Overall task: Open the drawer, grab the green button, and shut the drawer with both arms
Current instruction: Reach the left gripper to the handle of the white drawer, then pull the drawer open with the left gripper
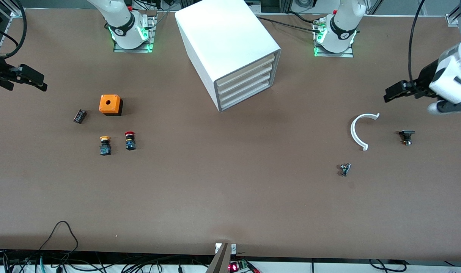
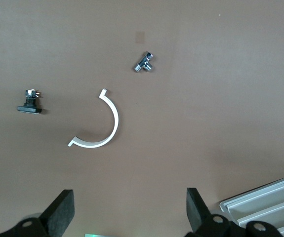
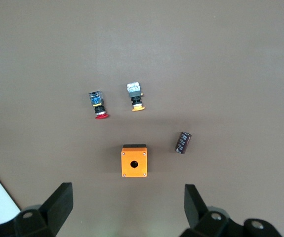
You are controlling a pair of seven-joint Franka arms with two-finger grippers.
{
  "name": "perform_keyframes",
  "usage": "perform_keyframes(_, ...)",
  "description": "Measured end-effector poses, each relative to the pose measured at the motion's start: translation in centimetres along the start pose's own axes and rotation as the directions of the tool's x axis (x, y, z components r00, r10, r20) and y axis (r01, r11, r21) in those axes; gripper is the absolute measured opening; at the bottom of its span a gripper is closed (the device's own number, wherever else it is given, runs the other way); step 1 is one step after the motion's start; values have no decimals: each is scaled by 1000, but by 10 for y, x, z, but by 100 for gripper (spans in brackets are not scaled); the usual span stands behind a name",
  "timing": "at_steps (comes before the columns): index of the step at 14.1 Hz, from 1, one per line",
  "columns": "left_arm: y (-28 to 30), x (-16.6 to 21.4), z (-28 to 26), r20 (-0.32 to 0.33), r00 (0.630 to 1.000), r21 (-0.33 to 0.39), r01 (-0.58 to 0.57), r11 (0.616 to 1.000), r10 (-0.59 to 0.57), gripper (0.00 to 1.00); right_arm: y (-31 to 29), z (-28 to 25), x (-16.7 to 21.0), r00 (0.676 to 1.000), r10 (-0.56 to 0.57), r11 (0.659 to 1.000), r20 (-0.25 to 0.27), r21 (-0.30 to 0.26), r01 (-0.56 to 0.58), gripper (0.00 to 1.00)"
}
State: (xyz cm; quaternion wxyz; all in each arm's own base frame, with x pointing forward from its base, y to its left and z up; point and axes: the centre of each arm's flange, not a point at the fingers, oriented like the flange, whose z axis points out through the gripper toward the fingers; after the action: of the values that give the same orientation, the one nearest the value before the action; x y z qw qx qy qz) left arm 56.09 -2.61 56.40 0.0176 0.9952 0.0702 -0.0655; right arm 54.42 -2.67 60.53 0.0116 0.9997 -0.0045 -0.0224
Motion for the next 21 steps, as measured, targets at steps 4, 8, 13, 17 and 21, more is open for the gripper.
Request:
perform_keyframes(4, 50, 24, 96, 198, 975, -83, -84, 993, 99, 100, 1, -1, 0, 1000, 1, 1000, -1, 0, -1, 100)
perform_keyframes(8, 98, 34, 240, 378, 910, -351, -27, 936, 168, 100, 0, -2, 0, 1000, 1, 1000, -2, 0, -1, 100)
perform_keyframes(13, 143, -13, 366, 408, 849, -646, 8, 763, 337, 100, -3, -2, 0, 1000, -5, 1000, -2, 0, 5, 100)
perform_keyframes(17, 189, -71, 407, 414, 788, -724, -19, 689, 456, 100, -10, -3, 0, 999, 40, 999, -4, -1, -40, 100)
perform_keyframes(21, 217, -103, 416, 421, 759, -724, -47, 688, 496, 97, -10, -4, -1, 1000, 25, 1000, 3, -3, -25, 100)
